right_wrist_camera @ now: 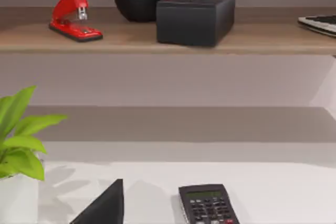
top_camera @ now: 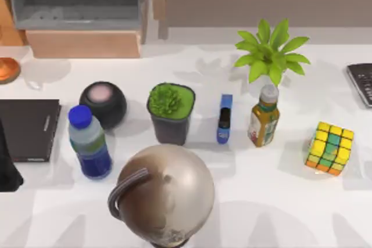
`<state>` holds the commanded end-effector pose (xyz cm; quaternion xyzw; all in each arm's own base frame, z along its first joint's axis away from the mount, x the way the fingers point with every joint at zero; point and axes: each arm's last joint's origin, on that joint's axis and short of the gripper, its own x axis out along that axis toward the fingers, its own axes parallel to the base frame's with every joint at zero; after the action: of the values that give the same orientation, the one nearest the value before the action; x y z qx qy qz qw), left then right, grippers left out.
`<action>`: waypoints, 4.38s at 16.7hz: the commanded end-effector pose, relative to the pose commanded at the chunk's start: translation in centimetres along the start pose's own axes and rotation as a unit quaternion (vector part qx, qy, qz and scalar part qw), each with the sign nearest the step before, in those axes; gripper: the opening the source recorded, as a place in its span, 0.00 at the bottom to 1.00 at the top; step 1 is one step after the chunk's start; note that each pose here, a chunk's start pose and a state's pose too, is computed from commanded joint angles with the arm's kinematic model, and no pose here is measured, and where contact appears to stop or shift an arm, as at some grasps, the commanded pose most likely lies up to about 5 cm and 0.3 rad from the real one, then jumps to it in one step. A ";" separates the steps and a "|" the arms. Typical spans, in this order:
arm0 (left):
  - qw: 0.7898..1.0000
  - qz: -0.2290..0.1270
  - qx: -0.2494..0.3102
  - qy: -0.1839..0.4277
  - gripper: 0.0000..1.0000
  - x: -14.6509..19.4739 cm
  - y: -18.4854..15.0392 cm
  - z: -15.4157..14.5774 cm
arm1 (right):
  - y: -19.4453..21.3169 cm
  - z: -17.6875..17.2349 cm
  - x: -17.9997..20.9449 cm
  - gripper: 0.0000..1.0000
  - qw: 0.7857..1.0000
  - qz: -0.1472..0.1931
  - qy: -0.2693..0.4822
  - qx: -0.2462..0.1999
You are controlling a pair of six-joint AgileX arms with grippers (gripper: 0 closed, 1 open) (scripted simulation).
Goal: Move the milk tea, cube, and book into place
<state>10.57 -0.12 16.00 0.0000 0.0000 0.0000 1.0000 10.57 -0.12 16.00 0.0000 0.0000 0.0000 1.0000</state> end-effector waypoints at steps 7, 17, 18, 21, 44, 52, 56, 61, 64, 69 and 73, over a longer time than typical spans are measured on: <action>1.000 0.000 0.000 0.000 1.00 0.0 0.0 0.0 | 0.5 4.2 0.4 1.00 1.000 -0.002 -0.028 -0.002; 1.000 0.000 0.000 0.000 1.00 0.0 0.0 0.0 | 8.4 13.4 14.7 1.00 1.000 -0.003 0.014 -0.013; 1.000 0.000 0.000 0.000 1.00 0.0 0.0 0.0 | 10.1 12.9 16.8 1.00 1.000 -0.003 0.024 -0.016; 1.000 0.000 0.000 0.000 1.00 0.0 0.0 0.0 | 15.4 10.7 22.2 1.00 0.999 -0.005 0.036 -0.024; 1.000 0.000 0.000 0.000 1.00 0.0 0.0 0.0 | 27.1 5.1 33.4 1.00 1.000 -0.008 -0.003 -0.005; 1.000 0.000 0.000 0.000 1.00 0.0 0.0 0.0 | 26.9 5.1 36.5 1.00 1.000 -0.008 -0.003 -0.004; 1.000 0.000 0.000 0.000 1.00 0.0 0.0 0.0 | 26.9 5.1 36.5 0.77 1.000 -0.008 -0.003 -0.004; 1.000 0.000 0.000 0.000 1.00 0.0 0.0 0.0 | 26.9 5.1 36.5 0.40 1.000 -0.008 -0.003 -0.004; 1.000 0.000 0.000 0.000 1.00 0.0 0.0 0.0 | 26.9 5.1 36.5 0.17 1.000 -0.008 -0.003 -0.004; 1.000 0.000 0.000 0.000 1.00 0.0 0.0 0.0 | 26.9 5.1 36.5 0.00 1.000 -0.008 -0.003 -0.004; 1.000 0.000 0.000 0.000 1.00 0.0 0.0 0.0 | 26.9 5.1 36.5 0.00 1.000 -0.008 -0.003 -0.004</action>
<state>10.57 -0.12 16.00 0.0000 0.0000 0.0000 1.0000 47.08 26.83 21.11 -0.0044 -0.0034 -0.0081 1.0000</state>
